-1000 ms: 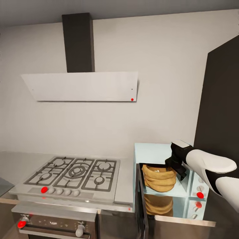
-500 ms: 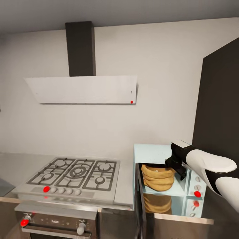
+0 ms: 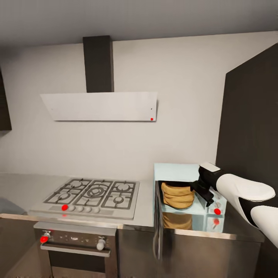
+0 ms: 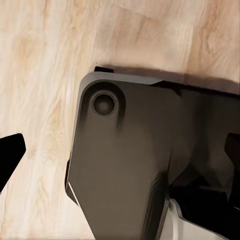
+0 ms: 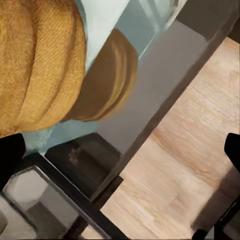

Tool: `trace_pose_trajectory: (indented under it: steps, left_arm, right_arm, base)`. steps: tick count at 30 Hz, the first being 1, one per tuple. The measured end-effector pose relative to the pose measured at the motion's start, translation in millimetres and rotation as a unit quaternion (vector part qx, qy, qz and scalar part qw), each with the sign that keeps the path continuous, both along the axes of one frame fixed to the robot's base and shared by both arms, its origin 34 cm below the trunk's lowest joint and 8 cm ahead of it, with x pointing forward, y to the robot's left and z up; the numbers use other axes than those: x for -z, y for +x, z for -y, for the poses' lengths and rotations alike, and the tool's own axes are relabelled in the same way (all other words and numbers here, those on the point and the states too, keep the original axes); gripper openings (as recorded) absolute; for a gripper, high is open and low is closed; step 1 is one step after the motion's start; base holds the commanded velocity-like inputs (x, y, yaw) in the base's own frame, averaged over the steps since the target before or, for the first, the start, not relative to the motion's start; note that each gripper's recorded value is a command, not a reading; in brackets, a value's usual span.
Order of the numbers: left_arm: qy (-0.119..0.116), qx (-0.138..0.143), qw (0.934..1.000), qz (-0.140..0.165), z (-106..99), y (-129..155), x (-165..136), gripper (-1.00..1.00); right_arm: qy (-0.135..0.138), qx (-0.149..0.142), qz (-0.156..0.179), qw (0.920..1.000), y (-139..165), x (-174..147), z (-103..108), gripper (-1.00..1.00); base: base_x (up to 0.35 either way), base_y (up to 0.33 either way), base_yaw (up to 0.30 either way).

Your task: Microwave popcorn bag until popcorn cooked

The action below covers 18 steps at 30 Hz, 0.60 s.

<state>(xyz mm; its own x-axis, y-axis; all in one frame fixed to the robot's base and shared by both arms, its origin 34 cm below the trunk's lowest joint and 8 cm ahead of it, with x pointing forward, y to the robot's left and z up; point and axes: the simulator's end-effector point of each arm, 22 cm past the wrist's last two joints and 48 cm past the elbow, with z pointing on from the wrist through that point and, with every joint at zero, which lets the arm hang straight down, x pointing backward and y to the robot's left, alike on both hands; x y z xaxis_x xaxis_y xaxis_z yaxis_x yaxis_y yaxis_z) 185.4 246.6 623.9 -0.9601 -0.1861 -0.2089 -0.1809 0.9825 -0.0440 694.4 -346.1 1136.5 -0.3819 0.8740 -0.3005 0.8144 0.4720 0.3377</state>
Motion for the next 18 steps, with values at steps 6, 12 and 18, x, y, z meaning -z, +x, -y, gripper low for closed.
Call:
trace_pose_trajectory:
  steps: [6, 12, 18]
  left_arm:
    - [0.0, 0.0, 1.0, 0.0, 0, 0, 0, 1.0]
    - [0.0, 0.0, 1.0, 0.0, 0, 0, 0, 1.0]
    - [0.0, 0.0, 1.0, 0.0, -1, 0, 0, 1.0]
  right_arm:
    - [-0.072, -0.091, 0.129, 0.9849, 49, -18, 3, 1.0]
    - [-0.27, -0.163, 0.317, 0.8944, 90, -43, 25, 1.0]
    - [-0.38, -0.197, 0.444, 0.7871, 88, -73, 11, 1.0]
  base:
    - [-0.081, 0.0, 0.0]
    - [-0.001, 0.0, 0.0]
    - [0.0, 0.0, 0.0]
